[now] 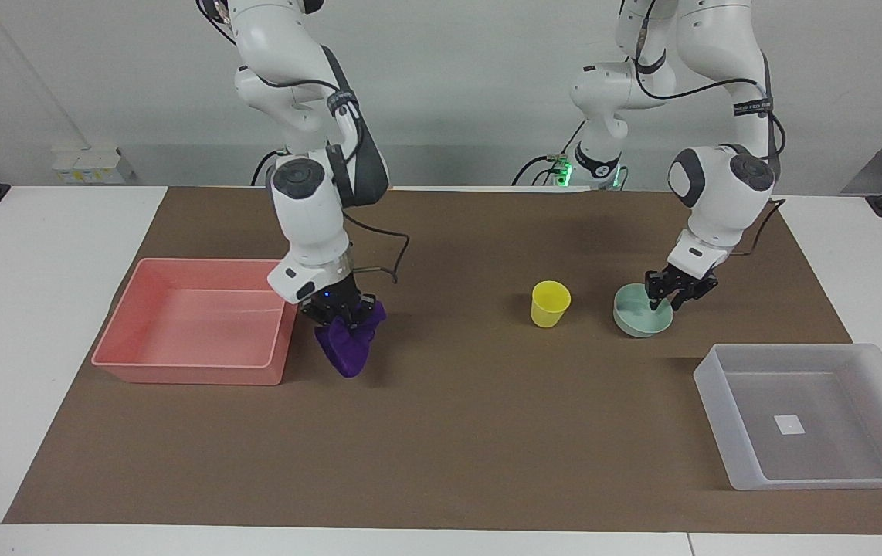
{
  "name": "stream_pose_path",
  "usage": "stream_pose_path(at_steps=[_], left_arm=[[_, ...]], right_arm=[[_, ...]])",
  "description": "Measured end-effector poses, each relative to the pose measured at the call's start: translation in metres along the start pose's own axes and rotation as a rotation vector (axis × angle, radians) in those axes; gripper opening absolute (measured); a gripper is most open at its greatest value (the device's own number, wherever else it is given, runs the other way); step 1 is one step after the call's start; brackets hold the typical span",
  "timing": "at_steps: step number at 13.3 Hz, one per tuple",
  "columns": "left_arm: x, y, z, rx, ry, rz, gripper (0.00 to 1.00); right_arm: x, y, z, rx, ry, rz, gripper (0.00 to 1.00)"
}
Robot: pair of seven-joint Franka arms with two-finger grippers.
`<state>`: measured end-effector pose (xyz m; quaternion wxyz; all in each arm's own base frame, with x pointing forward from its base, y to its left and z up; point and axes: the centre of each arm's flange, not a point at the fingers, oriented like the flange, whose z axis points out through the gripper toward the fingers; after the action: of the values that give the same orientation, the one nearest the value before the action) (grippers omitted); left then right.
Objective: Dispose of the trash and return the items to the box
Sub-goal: 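Drop the purple cloth into the pink box while the left gripper grasps the bowl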
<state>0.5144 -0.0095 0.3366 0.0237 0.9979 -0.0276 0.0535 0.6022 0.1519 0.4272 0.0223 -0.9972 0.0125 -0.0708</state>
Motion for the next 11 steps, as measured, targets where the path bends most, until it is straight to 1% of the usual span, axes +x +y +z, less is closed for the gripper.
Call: stream_pose_path(at_steps=[1,2,3,4,6,8,11], left_arm=[[0.000,0.000,0.000,0.000,0.000,-0.001,0.19],[0.000,0.000,0.000,0.000,0.002,-0.002,0.06],[0.001,0.001,-0.001,-0.002,0.005,-0.003,0.02],[0.001,0.001,-0.002,-0.002,0.007,-0.004,0.02],[0.003,0.000,-0.006,-0.002,0.013,-0.005,0.02],[0.013,0.000,-0.019,-0.004,0.012,-0.006,0.02],[0.038,-0.005,-0.064,-0.010,0.015,-0.011,0.02]], right_arm=[[-0.001,0.012,-0.022,-0.002,0.003,0.018,0.10],[-0.002,0.026,-0.041,-0.005,0.007,0.038,0.10],[-0.002,0.042,-0.057,-0.009,0.015,0.050,0.10],[-0.001,0.061,-0.069,-0.013,0.025,0.040,0.10],[0.005,0.107,-0.075,-0.027,0.035,0.001,0.10],[0.006,0.154,-0.069,-0.041,0.026,-0.019,0.10],[-0.004,0.204,-0.042,-0.054,0.010,-0.031,0.10]])
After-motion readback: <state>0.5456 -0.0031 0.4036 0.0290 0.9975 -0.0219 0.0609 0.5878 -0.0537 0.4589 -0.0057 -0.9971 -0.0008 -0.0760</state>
